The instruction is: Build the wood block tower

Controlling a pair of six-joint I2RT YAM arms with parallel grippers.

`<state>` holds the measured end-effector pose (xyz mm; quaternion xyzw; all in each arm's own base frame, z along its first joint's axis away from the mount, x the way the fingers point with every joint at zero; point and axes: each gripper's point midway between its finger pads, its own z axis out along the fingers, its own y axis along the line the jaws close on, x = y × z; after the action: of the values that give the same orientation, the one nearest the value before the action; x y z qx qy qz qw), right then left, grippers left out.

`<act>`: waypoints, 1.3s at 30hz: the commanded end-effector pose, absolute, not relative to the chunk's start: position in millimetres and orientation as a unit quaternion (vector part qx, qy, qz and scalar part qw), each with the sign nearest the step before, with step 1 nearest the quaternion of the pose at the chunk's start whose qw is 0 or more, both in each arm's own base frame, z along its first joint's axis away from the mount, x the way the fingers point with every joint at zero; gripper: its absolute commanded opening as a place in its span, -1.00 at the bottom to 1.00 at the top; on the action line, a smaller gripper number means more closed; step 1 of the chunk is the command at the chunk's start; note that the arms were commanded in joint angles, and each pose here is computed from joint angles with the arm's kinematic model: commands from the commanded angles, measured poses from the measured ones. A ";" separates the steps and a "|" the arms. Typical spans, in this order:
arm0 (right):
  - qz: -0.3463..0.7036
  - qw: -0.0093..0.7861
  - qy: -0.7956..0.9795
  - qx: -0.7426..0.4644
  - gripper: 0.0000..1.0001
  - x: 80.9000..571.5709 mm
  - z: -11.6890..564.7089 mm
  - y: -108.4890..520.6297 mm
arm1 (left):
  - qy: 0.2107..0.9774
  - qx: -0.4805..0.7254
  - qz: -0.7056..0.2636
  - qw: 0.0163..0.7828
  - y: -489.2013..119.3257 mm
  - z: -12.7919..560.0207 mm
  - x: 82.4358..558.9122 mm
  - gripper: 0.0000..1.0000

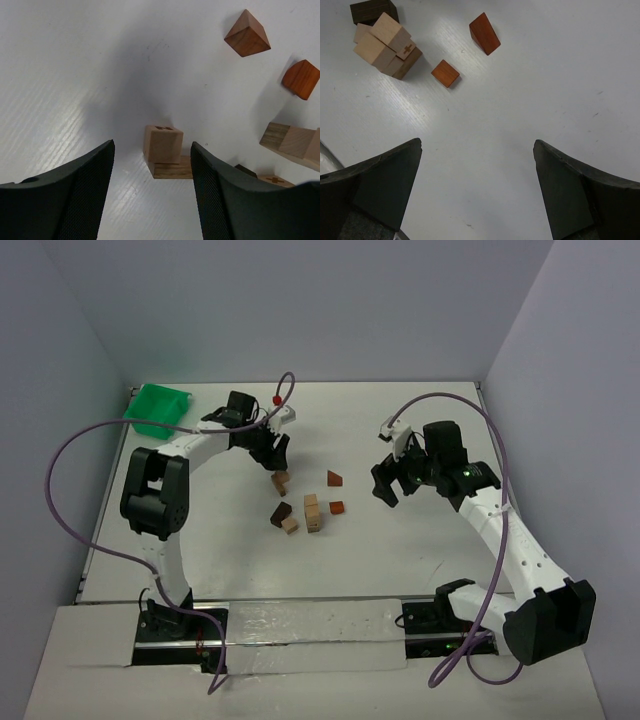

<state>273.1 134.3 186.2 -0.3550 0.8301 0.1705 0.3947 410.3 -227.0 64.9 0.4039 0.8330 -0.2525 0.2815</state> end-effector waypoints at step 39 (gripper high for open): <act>0.181 0.419 0.817 -0.351 0.99 281.6 195.1 138.3 | 0.833 0.439 -0.213 0.260 -219.5 43.7 386.2 -0.15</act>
<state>277.0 135.9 184.2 -0.3522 0.8294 0.1761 0.3962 382.8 -216.9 21.3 0.4376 0.8426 -0.2168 0.2271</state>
